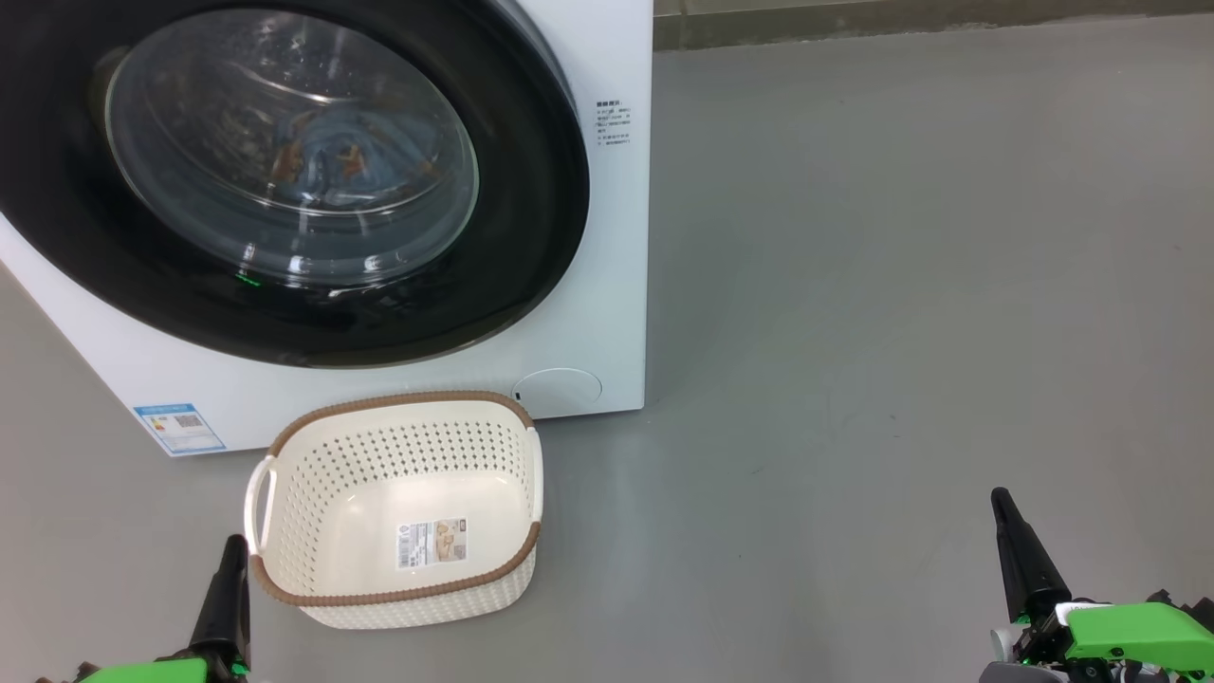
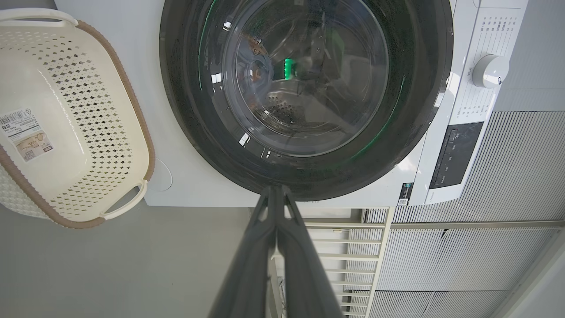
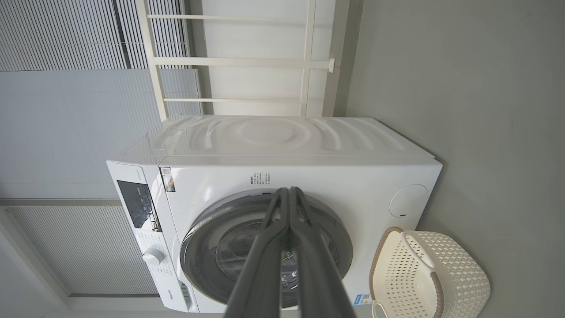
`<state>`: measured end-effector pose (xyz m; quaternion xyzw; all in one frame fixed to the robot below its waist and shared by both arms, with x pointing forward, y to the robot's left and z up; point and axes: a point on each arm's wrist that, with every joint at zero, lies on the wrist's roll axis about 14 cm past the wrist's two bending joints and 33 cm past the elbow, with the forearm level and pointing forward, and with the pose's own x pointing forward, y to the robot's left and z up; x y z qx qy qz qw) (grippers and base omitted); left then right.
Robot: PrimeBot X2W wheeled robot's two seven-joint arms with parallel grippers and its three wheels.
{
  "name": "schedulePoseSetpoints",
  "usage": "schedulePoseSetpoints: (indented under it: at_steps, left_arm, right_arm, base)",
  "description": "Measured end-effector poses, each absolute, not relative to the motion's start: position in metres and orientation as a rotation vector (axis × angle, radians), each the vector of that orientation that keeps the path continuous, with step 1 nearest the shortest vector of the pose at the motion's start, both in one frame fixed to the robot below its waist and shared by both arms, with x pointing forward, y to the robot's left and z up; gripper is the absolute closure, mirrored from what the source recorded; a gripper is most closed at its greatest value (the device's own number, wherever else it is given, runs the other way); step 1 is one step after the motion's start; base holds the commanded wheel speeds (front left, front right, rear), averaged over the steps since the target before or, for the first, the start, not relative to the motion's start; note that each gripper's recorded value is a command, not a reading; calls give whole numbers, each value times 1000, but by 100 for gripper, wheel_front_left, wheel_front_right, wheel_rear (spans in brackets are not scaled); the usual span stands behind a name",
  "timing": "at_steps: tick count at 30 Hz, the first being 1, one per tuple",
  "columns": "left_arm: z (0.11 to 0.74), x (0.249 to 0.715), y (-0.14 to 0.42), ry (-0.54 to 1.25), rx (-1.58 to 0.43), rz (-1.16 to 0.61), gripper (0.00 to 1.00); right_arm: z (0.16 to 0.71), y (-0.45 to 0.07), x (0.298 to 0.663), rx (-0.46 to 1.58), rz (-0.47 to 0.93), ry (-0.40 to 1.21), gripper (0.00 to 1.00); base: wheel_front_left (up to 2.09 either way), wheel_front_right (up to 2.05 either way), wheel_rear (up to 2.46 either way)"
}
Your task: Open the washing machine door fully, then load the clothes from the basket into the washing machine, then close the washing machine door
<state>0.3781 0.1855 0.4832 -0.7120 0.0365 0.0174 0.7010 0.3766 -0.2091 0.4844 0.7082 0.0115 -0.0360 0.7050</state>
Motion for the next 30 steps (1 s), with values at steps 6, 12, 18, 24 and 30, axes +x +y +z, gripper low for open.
schedulePoseSetpoints:
  at_steps: [6,12,18,24,30]
  left_arm:
    - [483,378,186,81,-1585,39,100]
    - [483,378,186,81,-1585,39,100]
    - [483,378,186,81,-1585,39,100]
    - [483,378,186,81,-1585,39,100]
    - [483,378,186,81,-1585,39,100]
  right_arm:
    - [484,-209,377,1574,-80,25,100]
    - [484,-209,377,1574,-80,25,100]
    - [484,-209,377,1574,-80,25,100]
    - [484,-209,377,1574,-80,25,100]
    - [484,-209,377,1574,-80,25,100]
  base:
    - [0,0,0]
    - [0,0,0]
    - [0,0,0]
    - [0,0,0]
    - [0,0,0]
